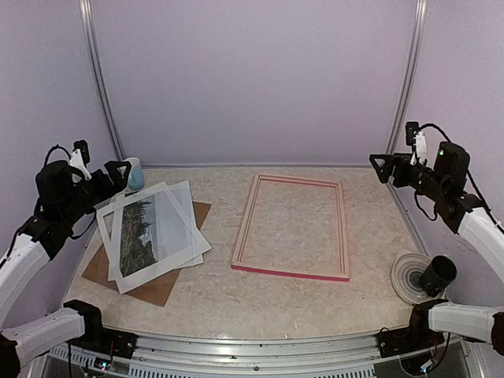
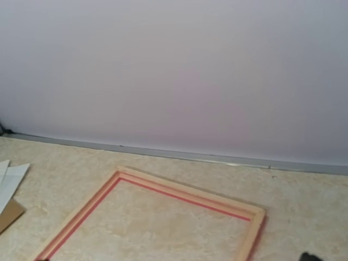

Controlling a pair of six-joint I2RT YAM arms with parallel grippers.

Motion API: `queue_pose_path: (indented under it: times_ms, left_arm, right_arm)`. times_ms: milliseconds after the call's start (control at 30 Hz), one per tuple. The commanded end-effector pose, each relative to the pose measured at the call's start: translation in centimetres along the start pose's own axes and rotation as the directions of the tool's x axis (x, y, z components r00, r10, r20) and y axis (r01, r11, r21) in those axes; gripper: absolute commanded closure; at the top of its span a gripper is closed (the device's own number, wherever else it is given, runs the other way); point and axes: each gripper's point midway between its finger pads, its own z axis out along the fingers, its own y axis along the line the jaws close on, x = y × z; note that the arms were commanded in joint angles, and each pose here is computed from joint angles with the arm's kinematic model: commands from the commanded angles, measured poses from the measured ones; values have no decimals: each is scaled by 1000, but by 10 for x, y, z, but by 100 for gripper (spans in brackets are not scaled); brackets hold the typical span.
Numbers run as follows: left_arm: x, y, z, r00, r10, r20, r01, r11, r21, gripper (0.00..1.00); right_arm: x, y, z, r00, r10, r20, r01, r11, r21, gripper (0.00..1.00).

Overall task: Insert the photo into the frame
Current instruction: Pick up the glass panel from the mat board.

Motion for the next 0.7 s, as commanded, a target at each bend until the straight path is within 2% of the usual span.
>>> queue_pose_path:
  times_ms: [0, 233, 333, 367, 433, 533, 600, 667]
  left_arm:
    - [-2, -6, -2, 998, -47, -33, 47, 999, -14, 1]
    - [24, -5, 0, 989, -102, -109, 96, 993, -63, 1]
    - [39, -6, 2, 984, -101, -145, 89, 992, -89, 1]
    - [44, -6, 4, 982, -105, -158, 89, 991, -102, 1]
    - [53, -8, 7, 978, -106, -178, 87, 990, -111, 1]
    - [67, -7, 11, 972, -119, -200, 95, 987, -126, 1]
    - [75, -8, 12, 970, -130, -206, 105, 986, -129, 1]
    - [83, -8, 12, 968, -140, -209, 114, 985, -132, 1]
  right_arm:
    - [-30, 20, -12, 996, -9, 91, 15, 998, -62, 1]
    - [-30, 45, 3, 992, 117, 51, -106, 978, -177, 1]
    - [-22, 48, 12, 968, 250, -13, -248, 954, -169, 1]
    - [-20, 55, 13, 968, 248, -37, -250, 944, -213, 1]
    - [-13, 76, 13, 970, 229, -84, -243, 910, -335, 1]
    - [5, 104, 10, 942, 282, -182, -336, 797, -502, 1]
    - [23, 112, 12, 912, 330, -244, -410, 744, -527, 1]
    - [38, 122, 19, 898, 329, -292, -437, 735, -518, 1]
